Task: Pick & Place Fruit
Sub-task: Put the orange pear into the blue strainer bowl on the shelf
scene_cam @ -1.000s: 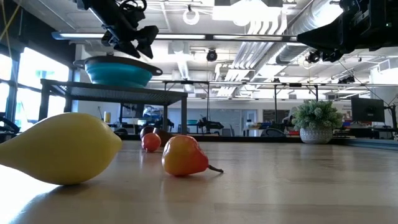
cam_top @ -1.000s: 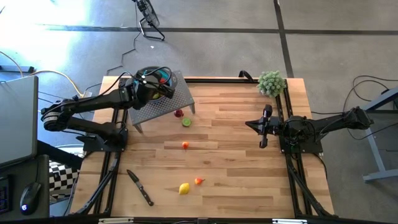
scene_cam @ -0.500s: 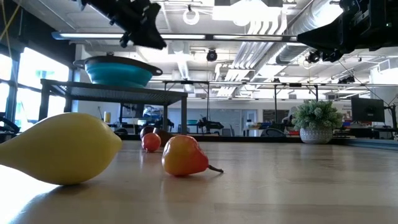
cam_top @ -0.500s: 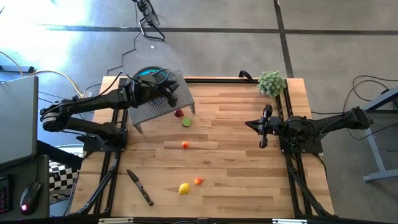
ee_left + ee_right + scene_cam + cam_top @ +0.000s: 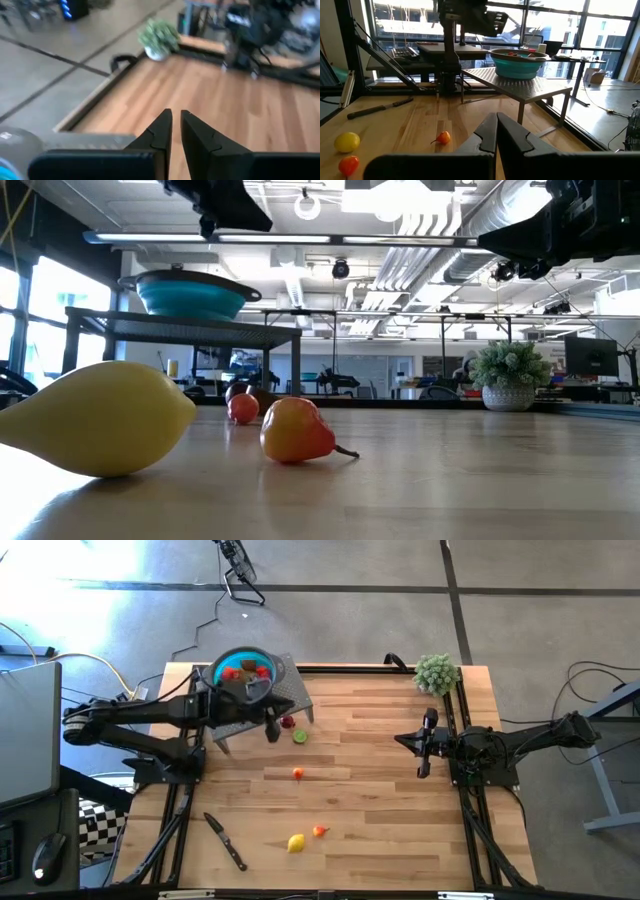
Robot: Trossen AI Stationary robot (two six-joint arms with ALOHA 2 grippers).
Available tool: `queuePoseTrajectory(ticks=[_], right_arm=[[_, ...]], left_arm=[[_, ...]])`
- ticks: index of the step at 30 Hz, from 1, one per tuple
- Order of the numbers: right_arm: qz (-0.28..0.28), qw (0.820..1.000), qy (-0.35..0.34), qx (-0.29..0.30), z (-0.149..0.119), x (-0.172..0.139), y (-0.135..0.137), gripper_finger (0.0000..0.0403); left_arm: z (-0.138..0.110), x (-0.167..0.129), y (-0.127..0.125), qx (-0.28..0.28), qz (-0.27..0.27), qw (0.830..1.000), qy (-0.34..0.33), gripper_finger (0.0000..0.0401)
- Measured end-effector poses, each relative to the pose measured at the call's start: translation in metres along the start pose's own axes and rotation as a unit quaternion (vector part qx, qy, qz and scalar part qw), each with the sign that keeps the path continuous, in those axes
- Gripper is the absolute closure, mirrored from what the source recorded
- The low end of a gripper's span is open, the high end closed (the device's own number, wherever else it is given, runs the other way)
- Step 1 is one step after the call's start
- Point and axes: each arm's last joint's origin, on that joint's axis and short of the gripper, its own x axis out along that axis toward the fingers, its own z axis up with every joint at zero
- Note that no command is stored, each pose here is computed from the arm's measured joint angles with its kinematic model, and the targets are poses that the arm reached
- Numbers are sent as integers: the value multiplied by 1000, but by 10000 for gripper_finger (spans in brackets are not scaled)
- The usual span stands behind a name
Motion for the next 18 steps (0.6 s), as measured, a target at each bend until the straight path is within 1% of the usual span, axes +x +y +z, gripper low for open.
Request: queuePoseTrajectory(ticks=[9,15,18], right_arm=[[0,1000,-1,0,0,0,0,400],[0,1000,-4,1,1,0,0,400],[0,1000,-4,1,1,0,0,400]], left_arm=[[-23,-15,-41,-10,-73,993,90,388],[-34,-32,-67,-4,-75,992,105,400],[-40,-40,-75,-4,-65,991,115,400]])
